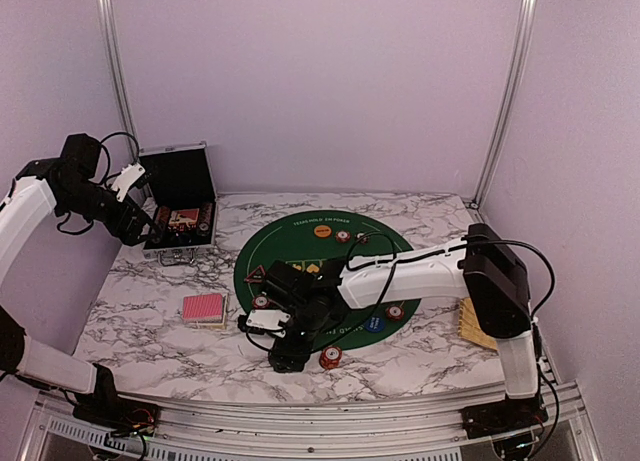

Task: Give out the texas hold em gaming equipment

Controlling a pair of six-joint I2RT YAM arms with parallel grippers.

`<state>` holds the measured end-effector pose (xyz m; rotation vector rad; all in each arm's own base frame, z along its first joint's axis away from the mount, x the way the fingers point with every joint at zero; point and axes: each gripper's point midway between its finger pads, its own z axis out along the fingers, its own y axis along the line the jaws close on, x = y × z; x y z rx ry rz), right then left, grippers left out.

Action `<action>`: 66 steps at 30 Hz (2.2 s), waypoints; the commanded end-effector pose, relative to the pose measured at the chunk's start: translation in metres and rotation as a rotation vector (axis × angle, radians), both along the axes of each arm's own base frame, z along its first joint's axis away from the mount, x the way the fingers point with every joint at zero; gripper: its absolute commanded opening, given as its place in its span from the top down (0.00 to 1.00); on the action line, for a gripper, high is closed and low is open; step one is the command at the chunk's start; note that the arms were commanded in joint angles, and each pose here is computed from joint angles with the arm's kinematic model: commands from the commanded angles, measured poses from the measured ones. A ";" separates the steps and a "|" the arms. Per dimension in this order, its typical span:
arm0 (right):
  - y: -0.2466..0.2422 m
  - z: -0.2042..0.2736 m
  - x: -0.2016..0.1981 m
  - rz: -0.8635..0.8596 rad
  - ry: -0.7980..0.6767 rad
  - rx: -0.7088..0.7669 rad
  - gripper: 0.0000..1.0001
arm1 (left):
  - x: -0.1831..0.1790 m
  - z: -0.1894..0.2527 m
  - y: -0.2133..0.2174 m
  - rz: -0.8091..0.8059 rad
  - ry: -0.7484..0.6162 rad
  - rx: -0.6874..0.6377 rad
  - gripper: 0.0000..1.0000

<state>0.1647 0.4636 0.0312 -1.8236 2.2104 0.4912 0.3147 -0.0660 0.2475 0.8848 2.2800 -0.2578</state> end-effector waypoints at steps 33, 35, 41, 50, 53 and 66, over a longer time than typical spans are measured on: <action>0.017 0.003 -0.008 0.036 0.006 0.044 0.62 | -0.011 0.005 0.000 -0.011 -0.001 0.018 0.01; 0.018 0.010 -0.008 0.038 0.002 0.056 0.65 | -0.010 0.005 0.000 -0.011 -0.002 0.018 0.01; 0.020 0.028 -0.007 0.036 -0.009 0.082 0.66 | -0.010 0.005 0.000 -0.011 -0.002 0.018 0.01; 0.018 0.021 -0.008 0.033 0.003 0.063 0.47 | -0.010 0.007 0.000 -0.011 -0.009 0.019 0.01; 0.019 0.021 -0.008 0.034 0.005 0.065 0.45 | -0.010 0.006 0.000 -0.012 -0.006 0.018 0.01; 0.021 0.028 -0.010 0.039 0.007 0.082 0.59 | -0.009 0.004 0.000 -0.013 -0.001 0.019 0.01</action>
